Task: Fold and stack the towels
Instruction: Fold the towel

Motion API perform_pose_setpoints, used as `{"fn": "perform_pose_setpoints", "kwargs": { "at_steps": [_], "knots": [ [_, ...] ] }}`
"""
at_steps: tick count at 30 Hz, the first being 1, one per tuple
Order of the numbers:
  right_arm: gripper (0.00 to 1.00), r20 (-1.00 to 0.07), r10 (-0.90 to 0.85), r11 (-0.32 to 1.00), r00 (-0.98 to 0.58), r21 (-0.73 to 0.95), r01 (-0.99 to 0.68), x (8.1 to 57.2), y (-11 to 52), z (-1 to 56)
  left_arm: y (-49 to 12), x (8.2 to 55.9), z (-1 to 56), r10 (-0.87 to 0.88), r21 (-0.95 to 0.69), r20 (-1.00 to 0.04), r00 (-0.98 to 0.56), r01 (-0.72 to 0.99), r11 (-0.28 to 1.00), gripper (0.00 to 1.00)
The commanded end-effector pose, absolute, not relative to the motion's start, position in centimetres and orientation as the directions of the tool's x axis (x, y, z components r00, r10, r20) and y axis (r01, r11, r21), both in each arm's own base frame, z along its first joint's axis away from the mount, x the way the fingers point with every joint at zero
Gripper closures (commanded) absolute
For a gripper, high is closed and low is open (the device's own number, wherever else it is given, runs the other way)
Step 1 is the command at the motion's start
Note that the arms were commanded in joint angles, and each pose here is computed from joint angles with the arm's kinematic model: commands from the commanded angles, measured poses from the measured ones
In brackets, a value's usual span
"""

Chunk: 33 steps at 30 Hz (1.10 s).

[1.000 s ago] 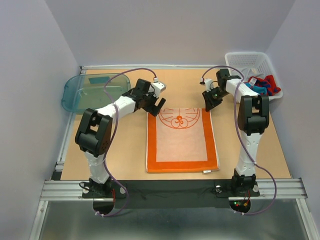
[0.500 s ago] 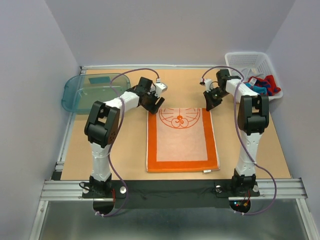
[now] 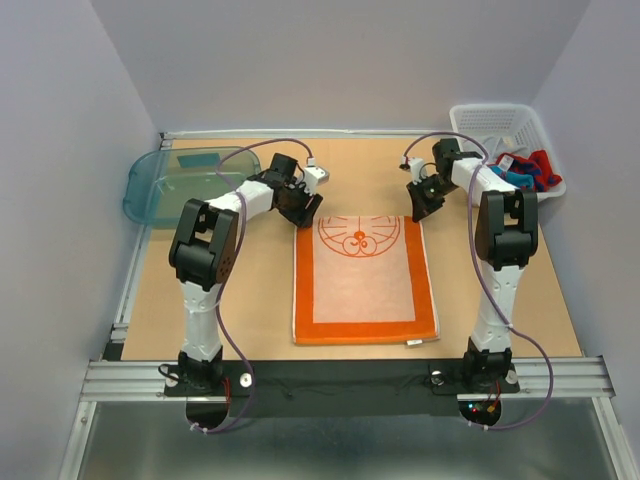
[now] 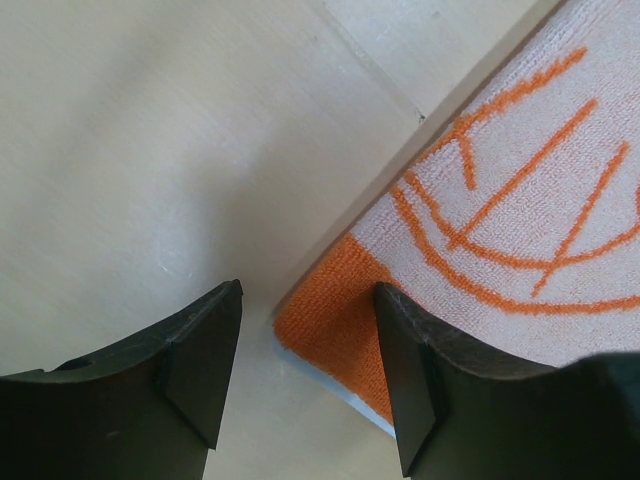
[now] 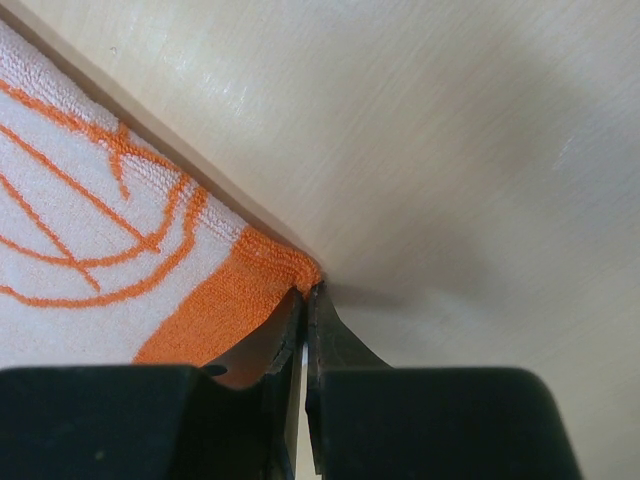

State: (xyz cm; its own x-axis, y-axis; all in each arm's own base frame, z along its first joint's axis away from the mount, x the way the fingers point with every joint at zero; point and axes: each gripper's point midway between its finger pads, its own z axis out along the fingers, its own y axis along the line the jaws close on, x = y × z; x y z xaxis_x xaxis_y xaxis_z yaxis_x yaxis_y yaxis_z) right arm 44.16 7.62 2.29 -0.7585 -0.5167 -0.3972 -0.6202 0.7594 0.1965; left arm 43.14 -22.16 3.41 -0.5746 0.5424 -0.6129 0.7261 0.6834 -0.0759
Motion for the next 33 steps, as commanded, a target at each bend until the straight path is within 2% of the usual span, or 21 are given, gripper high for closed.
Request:
{"fn": "perform_pose_setpoints", "kwargs": {
  "at_steps": [1,12,13,19,20,22,23,25,33],
  "knots": [
    [0.95,-0.309,-0.536,0.771,-0.786,0.200,-0.605,42.9,6.8,-0.8,-22.0,43.1,3.0,0.558,-0.079,-0.595,-0.578,0.733,0.675,0.34],
    [0.95,-0.300,-0.537,0.775,-0.789,0.193,-0.601,42.9,6.7,-1.2,-21.0,42.1,0.6,0.562,-0.086,-0.537,-0.629,0.703,0.706,0.58],
    [0.95,-0.300,-0.538,0.777,-0.788,0.188,-0.601,43.0,6.6,-1.2,-20.7,42.1,0.5,0.562,-0.077,-0.535,-0.631,0.699,0.711,0.63],
    [0.97,-0.311,-0.535,0.778,-0.785,0.179,-0.602,43.4,6.6,-1.1,-19.9,41.8,0.0,0.558,-0.059,-0.518,-0.648,0.678,0.733,0.78],
    [0.99,-0.316,-0.531,0.782,-0.787,0.175,-0.598,43.6,6.7,-1.0,-19.8,42.1,0.1,0.558,-0.049,-0.521,-0.646,0.675,0.736,0.85],
    [1.00,-0.337,-0.521,0.789,-0.784,0.160,-0.593,44.5,6.7,-0.1,-19.7,42.6,0.8,0.551,-0.042,-0.533,-0.642,0.671,0.741,0.86],
    [1.00,-0.351,-0.517,0.793,-0.781,0.148,-0.592,45.0,6.7,0.4,-19.8,43.2,1.4,0.548,-0.035,-0.547,-0.633,0.671,0.741,0.94],
    [1.00,-0.394,-0.509,0.798,-0.765,0.115,-0.591,46.4,6.7,2.1,-20.0,44.5,3.1,0.541,-0.011,-0.585,-0.605,0.672,0.740,1.00],
    [1.00,-0.582,-0.472,0.832,-0.663,-0.045,-0.553,52.9,6.5,9.5,-21.3,50.1,10.7,0.506,0.100,-0.734,-0.453,0.665,0.740,1.00]
  ]
}}
